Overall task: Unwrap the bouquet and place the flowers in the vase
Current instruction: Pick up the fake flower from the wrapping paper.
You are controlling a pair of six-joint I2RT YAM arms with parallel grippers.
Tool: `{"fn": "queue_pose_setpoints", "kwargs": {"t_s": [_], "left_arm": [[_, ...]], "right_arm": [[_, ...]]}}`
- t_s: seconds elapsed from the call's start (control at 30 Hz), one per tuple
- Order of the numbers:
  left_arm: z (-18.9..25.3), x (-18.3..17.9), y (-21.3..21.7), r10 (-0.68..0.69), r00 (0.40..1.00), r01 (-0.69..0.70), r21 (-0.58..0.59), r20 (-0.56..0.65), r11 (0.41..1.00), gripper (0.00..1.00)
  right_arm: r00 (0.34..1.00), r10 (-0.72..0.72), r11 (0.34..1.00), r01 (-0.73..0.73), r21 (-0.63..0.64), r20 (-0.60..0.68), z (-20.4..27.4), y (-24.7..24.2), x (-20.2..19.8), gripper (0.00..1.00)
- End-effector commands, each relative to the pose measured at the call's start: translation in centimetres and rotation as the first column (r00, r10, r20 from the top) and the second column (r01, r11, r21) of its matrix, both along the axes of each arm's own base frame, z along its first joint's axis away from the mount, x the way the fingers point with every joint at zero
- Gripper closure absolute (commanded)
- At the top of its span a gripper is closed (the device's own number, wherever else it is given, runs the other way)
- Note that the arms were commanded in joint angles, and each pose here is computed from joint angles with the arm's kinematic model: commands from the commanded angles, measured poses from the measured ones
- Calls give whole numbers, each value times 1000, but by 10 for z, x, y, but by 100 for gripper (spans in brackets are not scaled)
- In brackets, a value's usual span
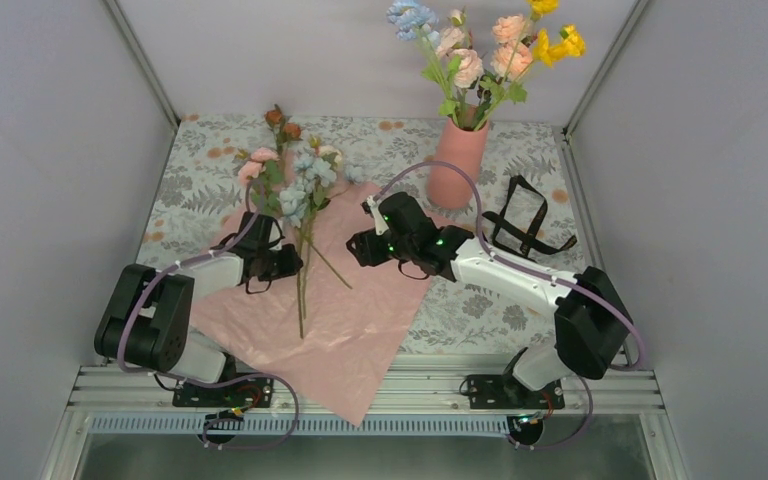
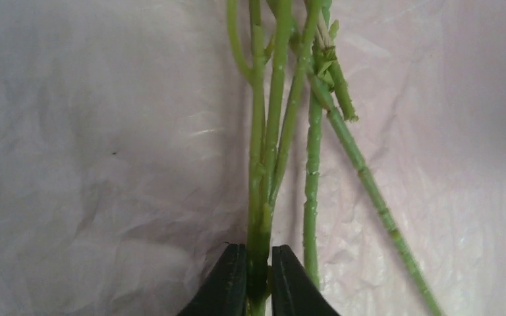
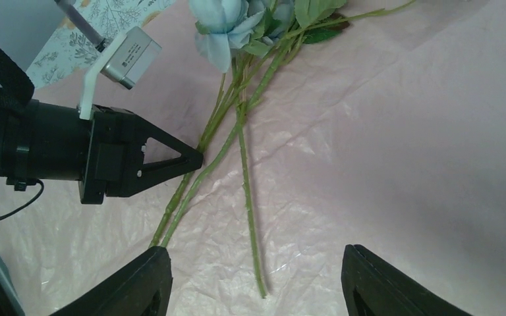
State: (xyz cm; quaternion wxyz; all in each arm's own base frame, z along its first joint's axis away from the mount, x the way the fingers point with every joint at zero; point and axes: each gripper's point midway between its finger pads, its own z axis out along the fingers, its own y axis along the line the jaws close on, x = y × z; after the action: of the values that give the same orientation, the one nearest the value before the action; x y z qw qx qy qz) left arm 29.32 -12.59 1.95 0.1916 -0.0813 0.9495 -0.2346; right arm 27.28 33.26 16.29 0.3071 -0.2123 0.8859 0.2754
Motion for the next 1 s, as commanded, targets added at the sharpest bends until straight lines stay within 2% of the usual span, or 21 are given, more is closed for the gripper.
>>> {"fn": "queue_pose_setpoints", "kwargs": {"t_s": [0.0, 0.07, 0.4, 0.57, 0.77, 0.97], "left_arm": [[17, 6, -7, -34, 997, 36, -31, 65, 999, 95], [29, 10, -9, -39, 995, 43, -39, 87, 998, 97], [79, 16, -9, -40, 984, 48, -45, 174, 998, 98], [99, 12, -17, -58, 976, 79, -90, 209, 993, 97], [112, 11, -17, -68, 971, 92, -95, 230, 991, 98], [111, 10, -16, -70, 971, 91, -84, 229, 992, 98]], "right_arm": [[998, 3, 1000, -4, 21, 60, 15, 10, 7, 35], [998, 5, 1000, -7, 27, 62, 16, 12, 7, 36], [996, 35, 998, -39, 47, 84, 18, 20, 8, 36], [991, 88, 993, -95, 75, 96, 13, 33, 6, 39], [990, 112, 991, -118, 69, 83, -2, 43, 9, 39], [990, 129, 984, -135, 119, 55, 6, 56, 9, 40]]}}
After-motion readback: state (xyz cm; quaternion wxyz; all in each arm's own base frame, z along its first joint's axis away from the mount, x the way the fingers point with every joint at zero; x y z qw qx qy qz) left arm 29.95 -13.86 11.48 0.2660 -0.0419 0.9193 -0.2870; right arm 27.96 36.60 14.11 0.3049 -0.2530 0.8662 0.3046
